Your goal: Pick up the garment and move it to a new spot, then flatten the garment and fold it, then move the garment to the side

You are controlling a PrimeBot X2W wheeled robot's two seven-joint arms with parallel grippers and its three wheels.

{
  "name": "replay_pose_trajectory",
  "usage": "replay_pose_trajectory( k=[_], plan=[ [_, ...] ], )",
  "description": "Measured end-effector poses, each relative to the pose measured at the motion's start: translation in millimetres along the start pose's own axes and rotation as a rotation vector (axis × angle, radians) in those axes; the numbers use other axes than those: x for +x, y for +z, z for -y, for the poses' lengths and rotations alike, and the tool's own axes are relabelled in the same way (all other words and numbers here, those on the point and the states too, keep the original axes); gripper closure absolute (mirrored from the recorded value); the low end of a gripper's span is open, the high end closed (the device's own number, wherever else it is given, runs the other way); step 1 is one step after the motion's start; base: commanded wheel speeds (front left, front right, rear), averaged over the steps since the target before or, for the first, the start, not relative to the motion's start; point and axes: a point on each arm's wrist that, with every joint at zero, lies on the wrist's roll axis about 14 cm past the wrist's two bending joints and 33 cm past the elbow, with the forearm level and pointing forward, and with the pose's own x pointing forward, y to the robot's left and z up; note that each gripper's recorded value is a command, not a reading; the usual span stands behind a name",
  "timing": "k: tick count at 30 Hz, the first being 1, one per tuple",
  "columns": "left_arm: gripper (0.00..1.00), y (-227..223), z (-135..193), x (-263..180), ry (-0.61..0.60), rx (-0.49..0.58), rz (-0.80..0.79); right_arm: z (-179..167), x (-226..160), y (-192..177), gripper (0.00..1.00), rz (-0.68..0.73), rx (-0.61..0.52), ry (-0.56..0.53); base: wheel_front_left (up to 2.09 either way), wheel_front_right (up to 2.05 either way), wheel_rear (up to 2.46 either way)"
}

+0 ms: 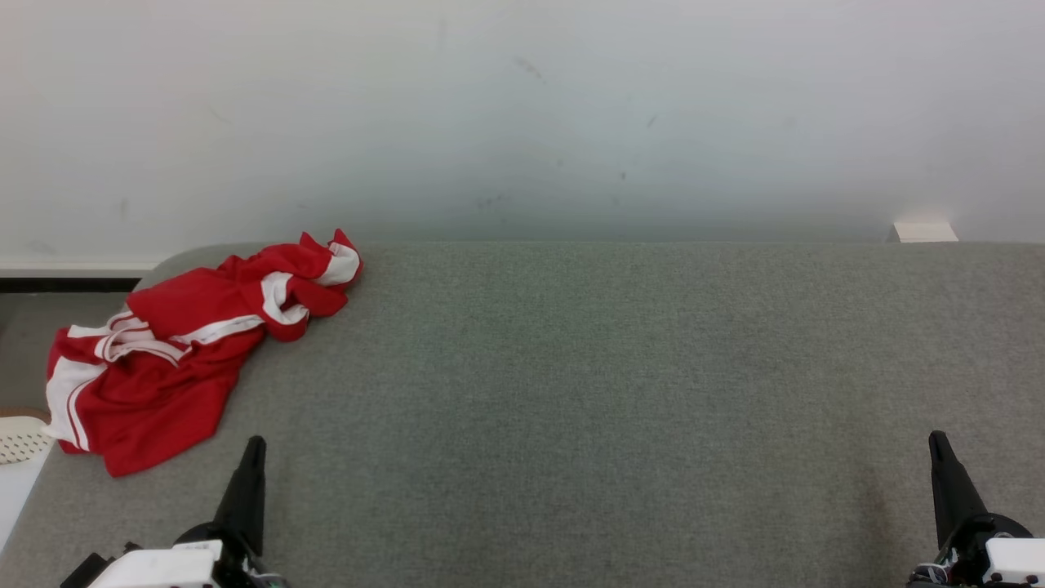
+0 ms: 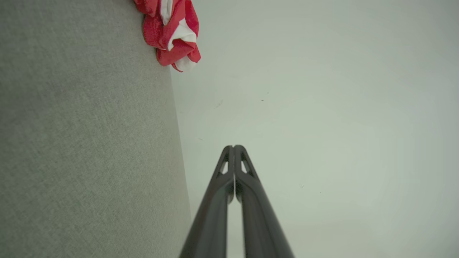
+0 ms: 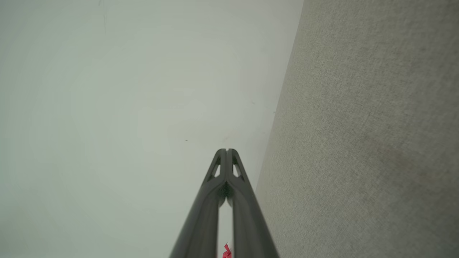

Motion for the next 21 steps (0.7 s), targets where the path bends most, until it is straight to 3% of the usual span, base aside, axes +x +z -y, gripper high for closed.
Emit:
replay_pose_trajectory(
  k=[21],
  plan=[
    [1.0, -0.1, 0.0, 0.0, 0.0, 0.0, 0.0, 0.0, 0.0, 0.0, 1.0, 0.0, 0.0, 0.0, 0.0, 0.0, 0.0]
  ],
)
